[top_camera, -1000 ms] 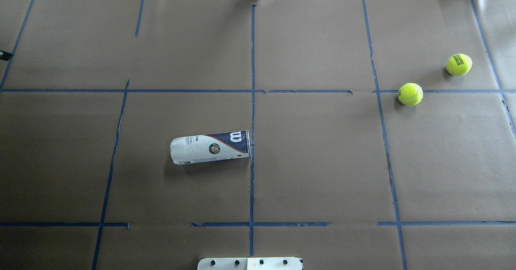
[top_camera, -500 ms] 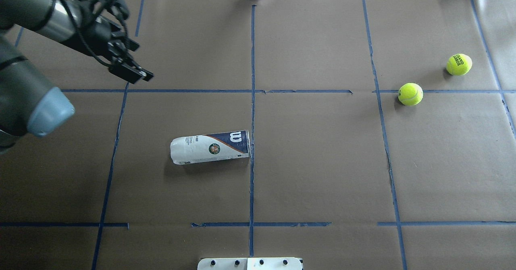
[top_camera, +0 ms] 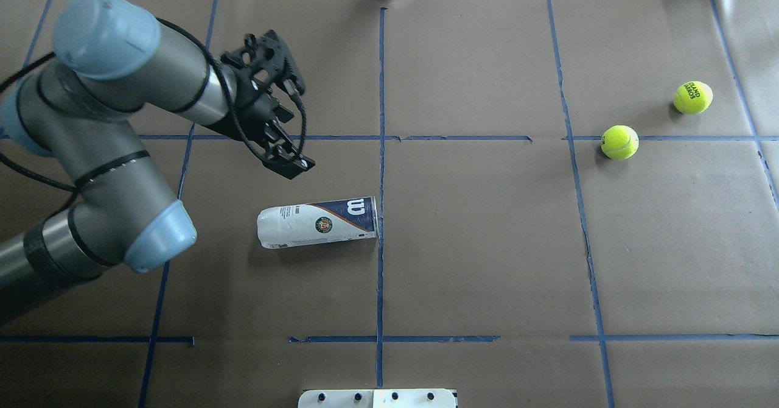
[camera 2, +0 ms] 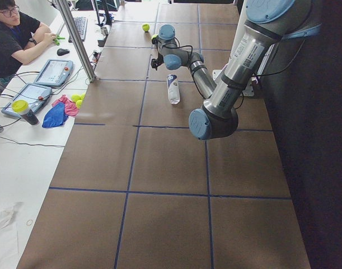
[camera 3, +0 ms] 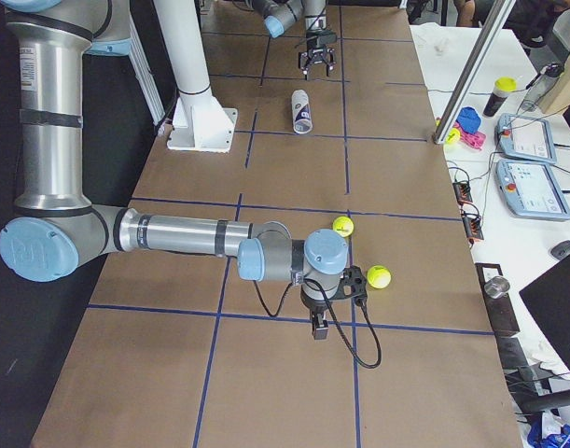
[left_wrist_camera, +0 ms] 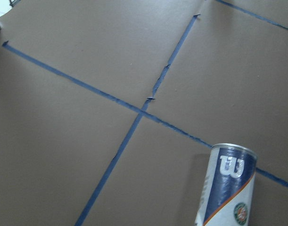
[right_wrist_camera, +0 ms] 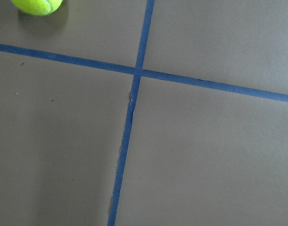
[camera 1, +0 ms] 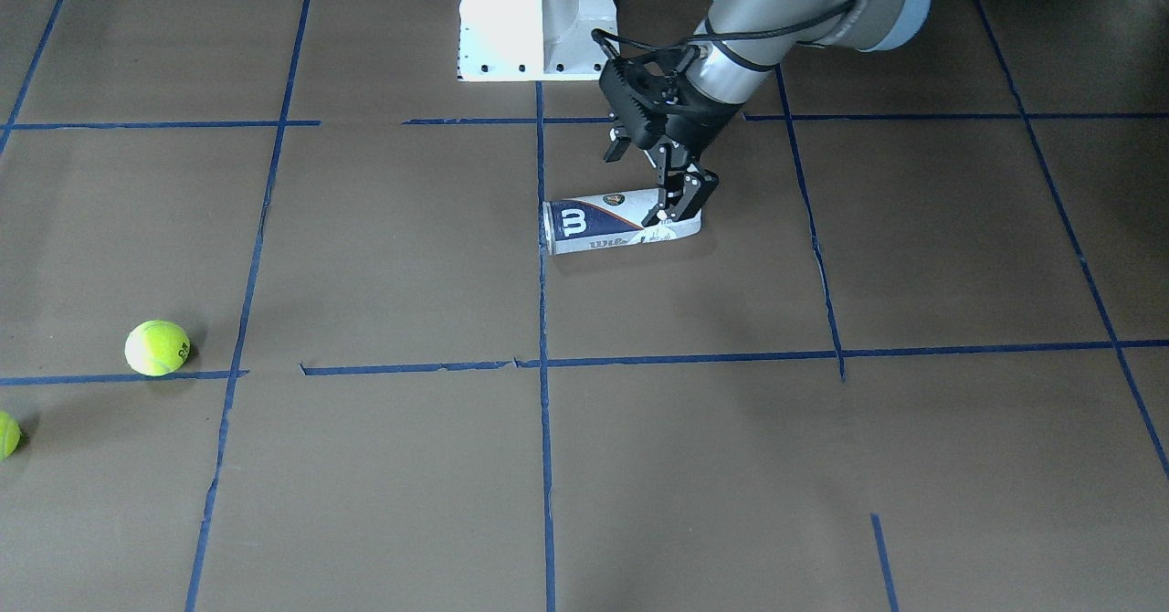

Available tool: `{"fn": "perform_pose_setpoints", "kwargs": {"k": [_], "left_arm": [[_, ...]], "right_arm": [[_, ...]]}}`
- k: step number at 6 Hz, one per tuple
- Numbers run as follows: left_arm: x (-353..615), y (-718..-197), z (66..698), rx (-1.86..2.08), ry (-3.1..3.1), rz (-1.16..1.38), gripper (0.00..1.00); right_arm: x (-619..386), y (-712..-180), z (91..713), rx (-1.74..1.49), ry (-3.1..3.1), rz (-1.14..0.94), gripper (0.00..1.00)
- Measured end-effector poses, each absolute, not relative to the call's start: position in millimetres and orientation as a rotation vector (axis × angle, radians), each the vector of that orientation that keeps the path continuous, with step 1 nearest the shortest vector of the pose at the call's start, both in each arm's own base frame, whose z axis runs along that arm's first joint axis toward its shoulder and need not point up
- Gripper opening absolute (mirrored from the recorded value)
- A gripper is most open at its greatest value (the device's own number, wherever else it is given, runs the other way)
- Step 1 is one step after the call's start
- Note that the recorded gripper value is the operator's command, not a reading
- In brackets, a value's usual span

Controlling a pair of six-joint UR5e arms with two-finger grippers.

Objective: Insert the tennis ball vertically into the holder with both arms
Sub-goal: 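Reach the left gripper down to the open end of the white can, then grasp the white Wilson can's rim with the left gripper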

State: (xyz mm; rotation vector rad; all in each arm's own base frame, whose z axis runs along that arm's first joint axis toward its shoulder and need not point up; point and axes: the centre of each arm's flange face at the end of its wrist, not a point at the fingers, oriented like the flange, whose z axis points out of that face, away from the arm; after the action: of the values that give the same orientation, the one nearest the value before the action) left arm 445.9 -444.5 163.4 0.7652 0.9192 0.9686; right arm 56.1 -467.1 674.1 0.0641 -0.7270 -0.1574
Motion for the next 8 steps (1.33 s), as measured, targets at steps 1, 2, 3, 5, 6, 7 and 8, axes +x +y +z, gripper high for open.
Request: {"fn": "perform_pose_setpoints", "kwargs": {"k": [1,2,3,5,6,7,8], "left_arm": [[473.8,-427.3,147.1,0.753,0.829,1.027,1.00],[495.9,-411.1,138.4,0.760,0.724,1.095,1.00],[518.8,-392.9,140.7,0.763,0.632,1.164,1.00],[566.6,-370.1,152.7,0.732,0.532,1.233,1.00],[586.9,-371.5,151.1,0.713,0.513,1.243,1.00],[599.4,-374.7,151.0,0.697,0.501,1.246,1.00],[607.7,-377.7,155.1,0.678,0.491,1.245,1.00]], "right_arm": [[56.1,-467.0,674.7,0.063,-0.727,-0.157,1.00],[56.1,-466.8,675.6,0.061,-0.727,-0.156,1.00],[56.1,-466.6,676.6,0.059,-0.727,-0.156,1.00],[56.1,-466.7,677.4,0.058,-0.727,-0.156,1.00],[56.1,-466.5,677.9,0.057,-0.727,-0.156,1.00],[56.1,-466.3,678.3,0.056,-0.727,-0.155,1.00],[56.1,-465.9,678.6,0.055,-0.727,-0.155,1.00]]}}
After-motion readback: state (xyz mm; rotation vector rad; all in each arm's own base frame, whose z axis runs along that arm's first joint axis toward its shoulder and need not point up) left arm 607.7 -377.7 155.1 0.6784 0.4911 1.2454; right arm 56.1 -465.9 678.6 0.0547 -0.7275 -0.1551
